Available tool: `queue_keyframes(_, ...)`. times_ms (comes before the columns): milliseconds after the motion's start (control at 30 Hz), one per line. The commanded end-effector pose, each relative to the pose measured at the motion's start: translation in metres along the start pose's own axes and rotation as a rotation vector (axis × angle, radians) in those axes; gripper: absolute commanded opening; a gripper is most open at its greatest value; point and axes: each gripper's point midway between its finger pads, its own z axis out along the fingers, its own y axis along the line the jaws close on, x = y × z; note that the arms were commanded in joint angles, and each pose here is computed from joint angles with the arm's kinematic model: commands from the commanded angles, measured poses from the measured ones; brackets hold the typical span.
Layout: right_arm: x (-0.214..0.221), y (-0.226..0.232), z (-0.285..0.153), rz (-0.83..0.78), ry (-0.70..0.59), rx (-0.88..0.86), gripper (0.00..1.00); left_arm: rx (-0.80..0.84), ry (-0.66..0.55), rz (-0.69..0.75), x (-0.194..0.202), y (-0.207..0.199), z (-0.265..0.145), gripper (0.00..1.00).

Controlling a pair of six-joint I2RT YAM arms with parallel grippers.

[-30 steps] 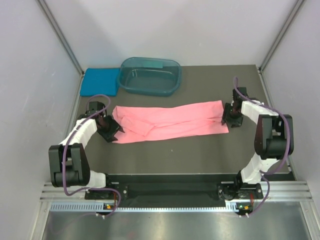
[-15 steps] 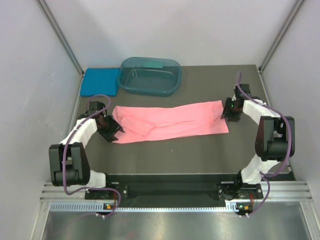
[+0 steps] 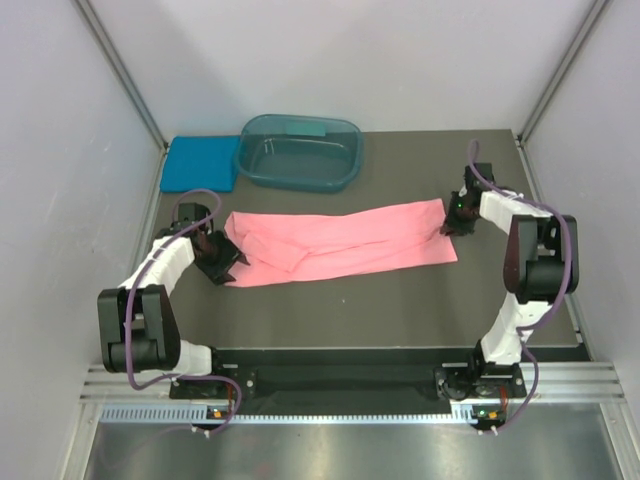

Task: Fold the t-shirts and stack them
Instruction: Fold the tshirt

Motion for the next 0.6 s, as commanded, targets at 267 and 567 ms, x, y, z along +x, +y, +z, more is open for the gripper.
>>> queue_keyframes(267,-0.034,0.025,-0.045,-0.107,-0.11,0.019,0.49,-0.025,-0.045,-0.096,-0.021,0.014,-0.001,0.74)
queue_keyframes(567,-0.073,0.051,-0.042,-0.194,-0.154,-0.068,0.64,-0.039,0.024,-0.166,-0.007,0.027,0.021,0.74)
